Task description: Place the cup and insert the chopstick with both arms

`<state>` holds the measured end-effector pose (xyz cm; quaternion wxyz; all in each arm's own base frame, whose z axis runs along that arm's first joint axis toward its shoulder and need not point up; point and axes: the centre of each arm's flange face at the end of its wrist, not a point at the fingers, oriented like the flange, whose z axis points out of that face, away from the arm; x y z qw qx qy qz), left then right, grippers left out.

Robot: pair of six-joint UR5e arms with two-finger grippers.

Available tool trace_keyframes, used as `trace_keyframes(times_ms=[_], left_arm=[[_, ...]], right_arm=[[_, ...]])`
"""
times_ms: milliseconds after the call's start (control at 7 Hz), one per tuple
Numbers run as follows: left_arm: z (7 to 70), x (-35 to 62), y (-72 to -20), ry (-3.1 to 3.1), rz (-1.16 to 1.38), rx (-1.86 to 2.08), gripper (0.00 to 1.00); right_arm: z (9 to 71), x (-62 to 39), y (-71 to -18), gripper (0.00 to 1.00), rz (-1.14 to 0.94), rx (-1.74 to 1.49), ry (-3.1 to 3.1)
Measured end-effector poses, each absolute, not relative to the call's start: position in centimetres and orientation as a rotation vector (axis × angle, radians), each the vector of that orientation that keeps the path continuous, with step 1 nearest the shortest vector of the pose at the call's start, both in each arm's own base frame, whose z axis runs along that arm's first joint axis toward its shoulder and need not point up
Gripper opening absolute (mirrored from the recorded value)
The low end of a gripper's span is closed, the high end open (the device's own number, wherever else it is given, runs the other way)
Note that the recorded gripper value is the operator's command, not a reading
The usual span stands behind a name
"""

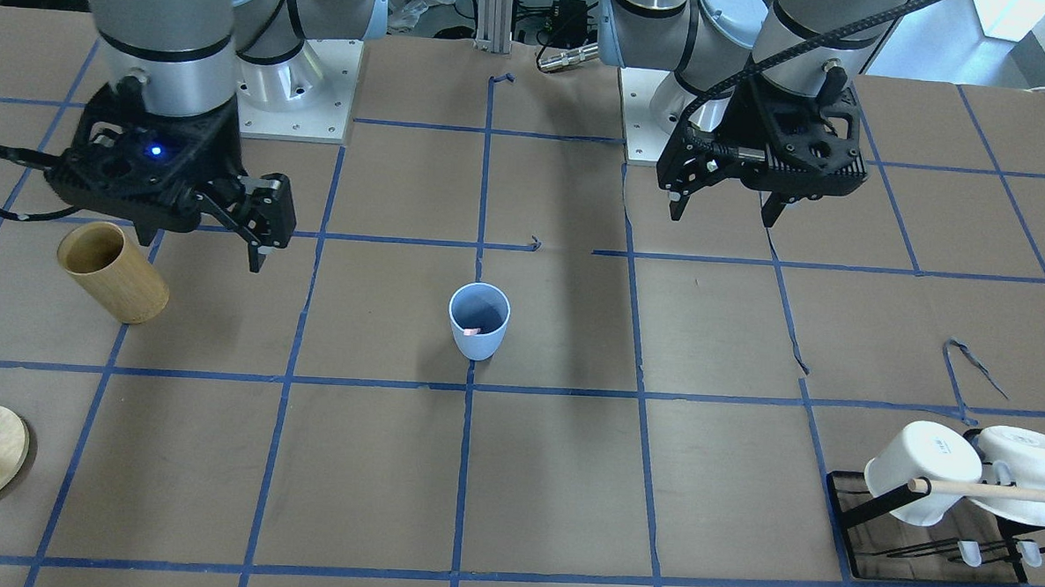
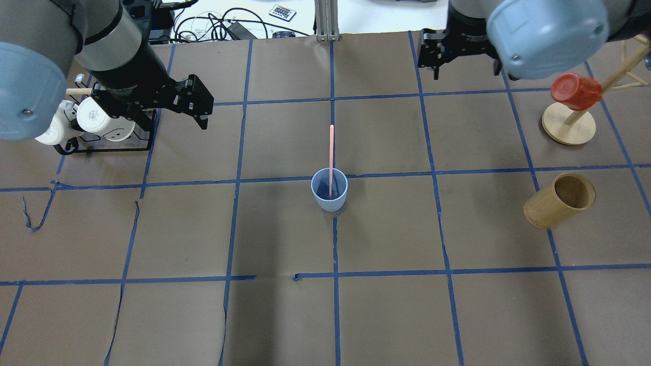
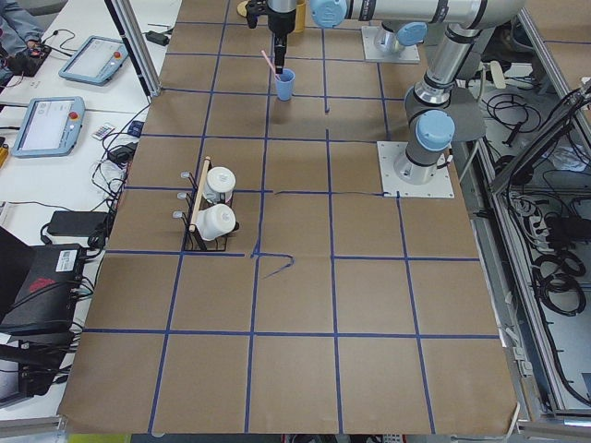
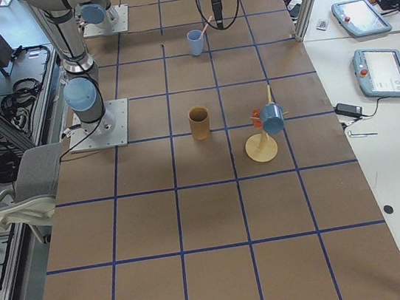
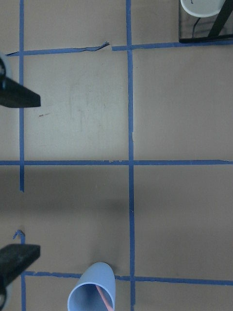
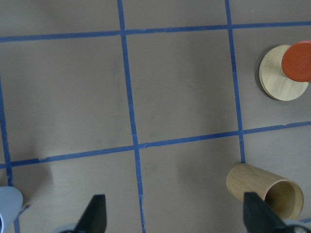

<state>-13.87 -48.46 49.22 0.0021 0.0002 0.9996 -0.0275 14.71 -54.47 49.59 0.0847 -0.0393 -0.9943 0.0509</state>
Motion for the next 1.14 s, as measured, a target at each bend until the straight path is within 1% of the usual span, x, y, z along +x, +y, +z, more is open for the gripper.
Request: trace_keyframes(times_ms=[286, 571, 857, 1143], left_arm=[[49.2, -13.9, -48.5, 3.136, -0.085, 0.001, 1.0], [49.2, -13.9, -48.5, 3.136, -0.085, 0.001, 1.0], [49.2, -13.9, -48.5, 3.137, -0.085, 0.001, 1.0], [49.2, -13.9, -48.5, 3.137, -0.085, 0.001, 1.0]], right_arm=[[50.1, 12.7, -53.0, 1.0, -0.022, -0.063, -3.056], [49.6, 12.6, -51.7, 1.0, -0.147, -0.007, -3.1], [49.3, 12.6, -51.1, 1.0, -0.211, 0.062, -3.104], [49.2, 12.6, -51.0, 1.0, -0.222, 0.071, -3.101]])
